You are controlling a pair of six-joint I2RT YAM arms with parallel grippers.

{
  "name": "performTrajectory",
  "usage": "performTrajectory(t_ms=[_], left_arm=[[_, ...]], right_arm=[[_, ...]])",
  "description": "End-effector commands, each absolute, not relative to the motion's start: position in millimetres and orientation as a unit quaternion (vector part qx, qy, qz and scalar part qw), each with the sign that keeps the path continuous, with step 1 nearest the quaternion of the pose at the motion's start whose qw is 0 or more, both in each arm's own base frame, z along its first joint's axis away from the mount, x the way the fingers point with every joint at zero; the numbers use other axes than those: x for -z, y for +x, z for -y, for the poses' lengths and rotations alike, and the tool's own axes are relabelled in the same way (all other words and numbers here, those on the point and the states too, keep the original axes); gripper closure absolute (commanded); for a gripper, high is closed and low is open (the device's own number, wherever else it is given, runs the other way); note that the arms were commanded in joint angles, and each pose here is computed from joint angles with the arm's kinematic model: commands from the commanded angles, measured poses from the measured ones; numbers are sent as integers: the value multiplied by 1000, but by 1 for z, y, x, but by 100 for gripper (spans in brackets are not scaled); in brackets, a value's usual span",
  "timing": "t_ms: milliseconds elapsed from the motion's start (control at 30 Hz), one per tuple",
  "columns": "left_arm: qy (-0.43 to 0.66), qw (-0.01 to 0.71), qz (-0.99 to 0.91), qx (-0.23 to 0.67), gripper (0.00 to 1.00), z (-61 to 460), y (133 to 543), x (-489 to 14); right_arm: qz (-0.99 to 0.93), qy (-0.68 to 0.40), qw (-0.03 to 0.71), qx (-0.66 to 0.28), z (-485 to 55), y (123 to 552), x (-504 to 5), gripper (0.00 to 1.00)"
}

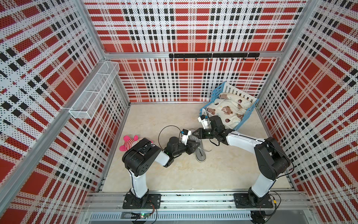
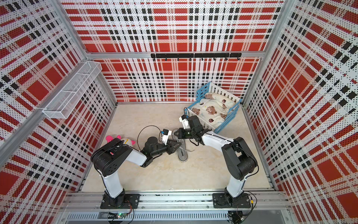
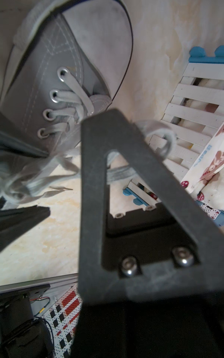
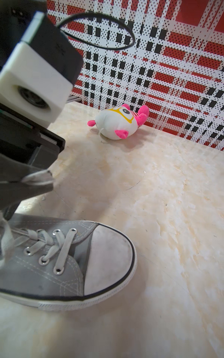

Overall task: Tie the shoes
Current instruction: Wrap the shoelace around the shoelace.

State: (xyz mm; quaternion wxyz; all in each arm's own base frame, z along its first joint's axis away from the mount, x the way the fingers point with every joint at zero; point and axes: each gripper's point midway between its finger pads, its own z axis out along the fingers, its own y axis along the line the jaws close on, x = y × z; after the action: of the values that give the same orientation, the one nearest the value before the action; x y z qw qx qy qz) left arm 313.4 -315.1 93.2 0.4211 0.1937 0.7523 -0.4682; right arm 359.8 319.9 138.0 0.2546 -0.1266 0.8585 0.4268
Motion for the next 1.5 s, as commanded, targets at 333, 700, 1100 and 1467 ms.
performTrajectory(t_ms=[333,700,1100,1467], left_arm=[[198,428,-748,467,84,311,321,-96],[203,424,-750,465,86,307,321,-92],[224,414,-749,467,67,304,309,-89],[235,419,-739,472,67,315,317,-96]], right_arm=[[-847,-132,271,-437,-319,359,-151,100],[-846,-141,277,-434,-315,352,-152,100],[-842,-144,283,-437,-317,352,-159,100],[-837,-149,285,-443,-322,345,-164,100]])
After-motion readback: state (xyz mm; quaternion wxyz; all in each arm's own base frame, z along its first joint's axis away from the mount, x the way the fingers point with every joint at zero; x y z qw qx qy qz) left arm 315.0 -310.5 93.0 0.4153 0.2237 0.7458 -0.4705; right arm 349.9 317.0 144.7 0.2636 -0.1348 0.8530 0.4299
